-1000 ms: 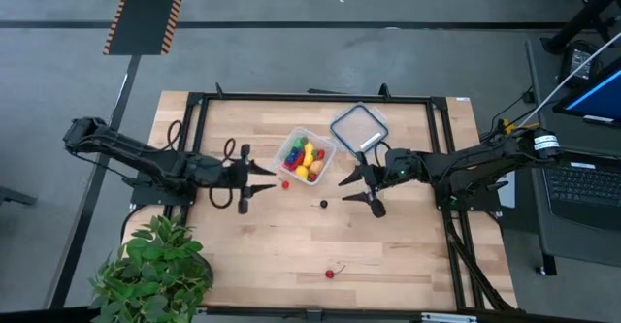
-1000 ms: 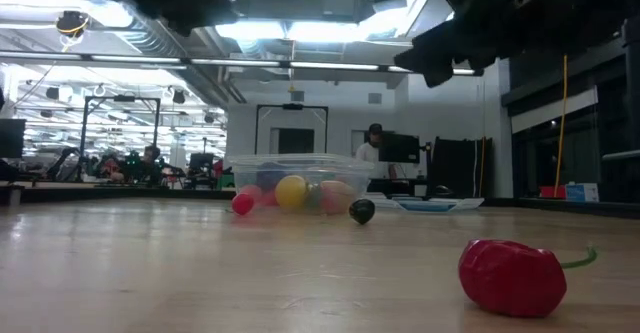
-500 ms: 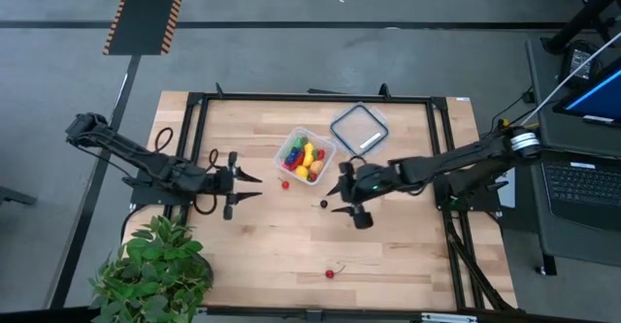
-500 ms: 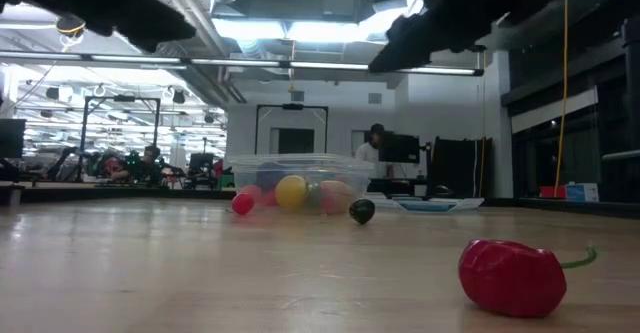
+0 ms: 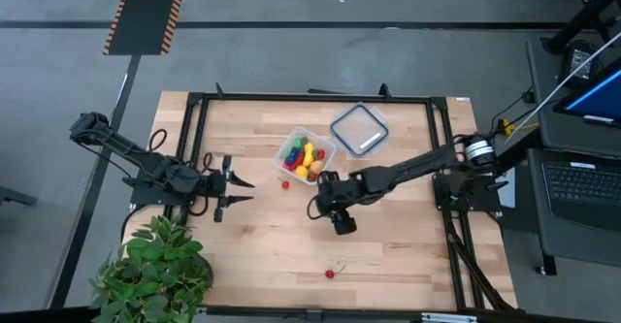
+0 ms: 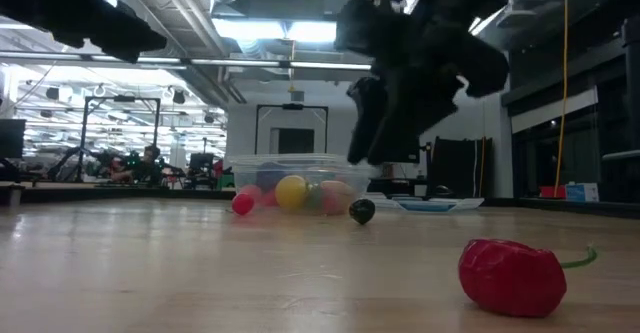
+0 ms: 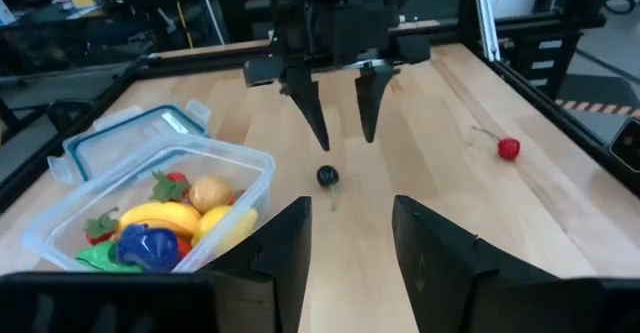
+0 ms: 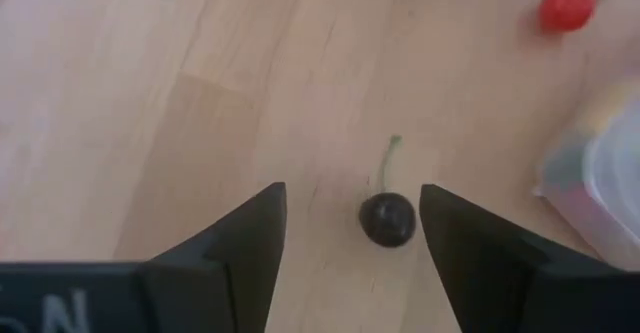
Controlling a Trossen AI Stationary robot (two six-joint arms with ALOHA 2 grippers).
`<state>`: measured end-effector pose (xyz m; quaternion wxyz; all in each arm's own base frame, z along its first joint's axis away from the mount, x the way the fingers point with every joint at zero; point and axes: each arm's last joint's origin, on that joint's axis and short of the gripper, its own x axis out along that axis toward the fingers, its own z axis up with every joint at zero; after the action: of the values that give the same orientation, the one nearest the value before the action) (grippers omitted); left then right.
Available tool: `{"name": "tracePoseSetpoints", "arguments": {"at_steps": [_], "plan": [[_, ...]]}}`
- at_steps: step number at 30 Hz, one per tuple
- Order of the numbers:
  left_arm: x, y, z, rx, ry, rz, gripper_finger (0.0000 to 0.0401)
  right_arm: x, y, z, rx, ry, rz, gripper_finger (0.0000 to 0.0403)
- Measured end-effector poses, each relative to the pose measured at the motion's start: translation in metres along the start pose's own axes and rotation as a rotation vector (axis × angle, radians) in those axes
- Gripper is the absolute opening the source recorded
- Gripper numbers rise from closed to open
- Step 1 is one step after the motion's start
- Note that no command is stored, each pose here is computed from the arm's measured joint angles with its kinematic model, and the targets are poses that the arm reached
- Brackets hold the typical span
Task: Pick and placing Produce into tupperware
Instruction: Put the black cherry into the transparent container
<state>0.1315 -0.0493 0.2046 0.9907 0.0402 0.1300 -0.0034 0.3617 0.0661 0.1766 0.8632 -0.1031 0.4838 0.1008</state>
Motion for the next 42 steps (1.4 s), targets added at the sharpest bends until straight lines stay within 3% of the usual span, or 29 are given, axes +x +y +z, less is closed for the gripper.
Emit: {"name": "tracePoseSetpoints", "arguments": {"at_steps": [6,16,37,42], "plan": [[0.000,0.000,-0.002,0.007,0.017,0.000,0.0144,0.015,-0.002,0.007,-0.036,0.044,0.004,0.0232],[0.000,0.000,-0.002,0.004,0.017,0.000,0.0136,0.034,-0.017,-0.005,-0.008,0.150,-0.061,0.0232],[0.000,0.000,-0.002,0.004,0.018,0.000,0.0144,0.045,-0.020,-0.009,0.003,0.164,-0.066,0.0232],[0.000,0.000,-0.002,0.001,0.020,0.000,0.0137,0.046,-0.020,-0.010,0.003,0.169,-0.065,0.0211]]}}
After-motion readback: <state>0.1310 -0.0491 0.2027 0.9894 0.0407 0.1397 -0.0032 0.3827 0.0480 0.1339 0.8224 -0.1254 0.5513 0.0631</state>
